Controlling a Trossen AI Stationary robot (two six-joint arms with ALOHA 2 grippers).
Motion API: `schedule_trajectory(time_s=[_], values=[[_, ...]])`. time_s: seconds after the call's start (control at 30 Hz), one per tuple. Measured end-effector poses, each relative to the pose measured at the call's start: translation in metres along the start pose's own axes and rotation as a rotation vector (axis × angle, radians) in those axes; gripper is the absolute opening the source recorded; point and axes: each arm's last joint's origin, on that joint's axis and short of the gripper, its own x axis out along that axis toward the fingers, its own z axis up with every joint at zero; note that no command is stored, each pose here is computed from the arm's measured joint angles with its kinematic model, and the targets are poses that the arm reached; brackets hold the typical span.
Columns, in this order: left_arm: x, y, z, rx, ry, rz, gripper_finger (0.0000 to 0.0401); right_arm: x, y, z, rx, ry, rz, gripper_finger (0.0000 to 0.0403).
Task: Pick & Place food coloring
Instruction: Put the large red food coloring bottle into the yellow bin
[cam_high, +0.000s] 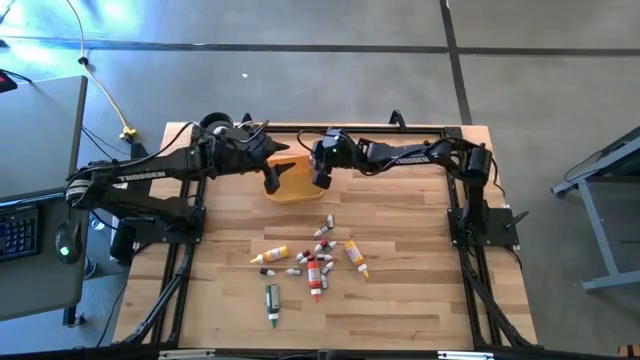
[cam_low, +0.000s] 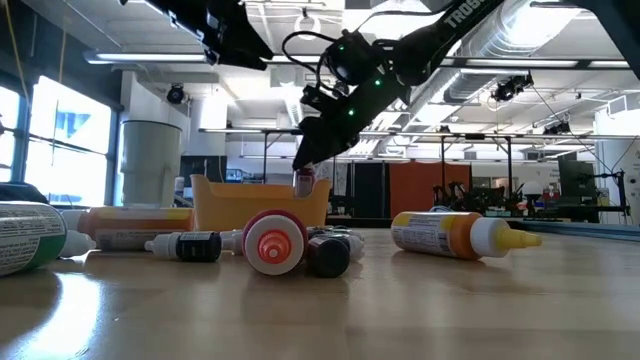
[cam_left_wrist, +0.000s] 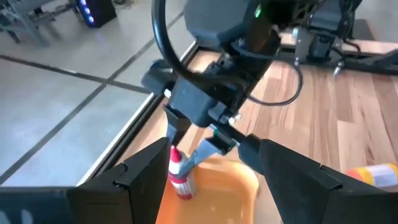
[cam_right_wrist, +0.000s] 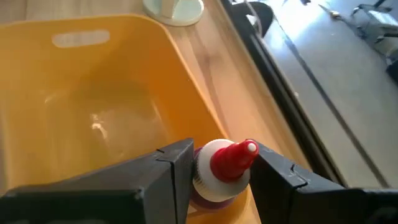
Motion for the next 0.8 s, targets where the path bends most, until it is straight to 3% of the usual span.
schedule_trajectory(time_s=[0.6,0.8], values=[[-0.002,0.0,0.0,-0.003,-0.002,-0.003,0.0246,0.014,0.0,-0.016,-0.037,0.028,0.0,0.0126],[-0.002,0.0,0.0,-0.016,-0.002,-0.003,0.0246,0.017,0.0,-0.019,-0.06,0.038,-0.024,0.0165]])
